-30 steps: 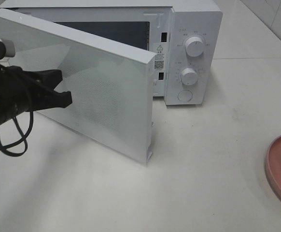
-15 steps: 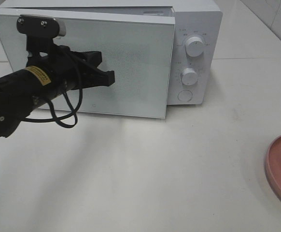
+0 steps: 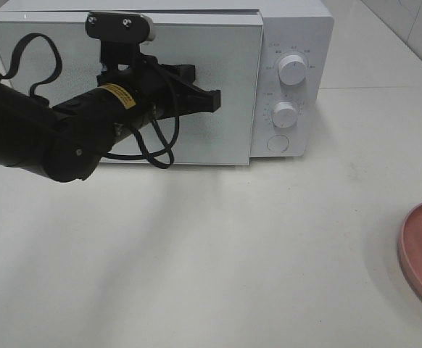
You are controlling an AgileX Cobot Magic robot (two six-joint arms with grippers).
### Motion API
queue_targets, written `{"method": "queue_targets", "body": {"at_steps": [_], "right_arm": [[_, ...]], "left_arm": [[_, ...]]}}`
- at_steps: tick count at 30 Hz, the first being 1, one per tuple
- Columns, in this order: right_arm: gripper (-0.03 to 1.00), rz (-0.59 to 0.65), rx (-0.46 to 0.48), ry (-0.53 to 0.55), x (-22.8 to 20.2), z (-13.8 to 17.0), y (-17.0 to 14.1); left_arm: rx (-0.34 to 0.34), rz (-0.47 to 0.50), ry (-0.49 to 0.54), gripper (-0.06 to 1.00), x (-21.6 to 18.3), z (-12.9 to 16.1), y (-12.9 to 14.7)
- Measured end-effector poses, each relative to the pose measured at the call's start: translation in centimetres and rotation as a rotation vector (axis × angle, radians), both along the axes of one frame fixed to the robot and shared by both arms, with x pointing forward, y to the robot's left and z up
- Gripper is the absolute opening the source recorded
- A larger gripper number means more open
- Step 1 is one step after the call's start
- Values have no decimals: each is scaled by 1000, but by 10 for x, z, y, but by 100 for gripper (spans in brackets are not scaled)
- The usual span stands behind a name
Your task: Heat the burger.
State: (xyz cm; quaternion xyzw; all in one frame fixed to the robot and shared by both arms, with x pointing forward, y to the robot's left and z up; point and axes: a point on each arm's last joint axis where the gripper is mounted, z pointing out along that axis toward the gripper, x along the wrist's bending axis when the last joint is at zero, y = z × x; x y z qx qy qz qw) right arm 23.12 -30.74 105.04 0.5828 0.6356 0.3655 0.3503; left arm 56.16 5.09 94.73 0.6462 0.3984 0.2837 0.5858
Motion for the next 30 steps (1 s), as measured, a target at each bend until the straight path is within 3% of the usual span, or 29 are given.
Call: {"method": "queue_targets", "body": {"at_steps": [12,19,25,30], "right_arm": [[76,1,1,0,0,0,0],[76,1,1,0,0,0,0],[76,1,1,0,0,0,0],[76,1,1,0,0,0,0]], "left_arm": [[52,-53,-40,0,22,-2,-32],[70,-68,-30,0,21,0,-35],[72,-66,47,0,6,9,-33],[126,-115,131,0,-13,9,-36]]}}
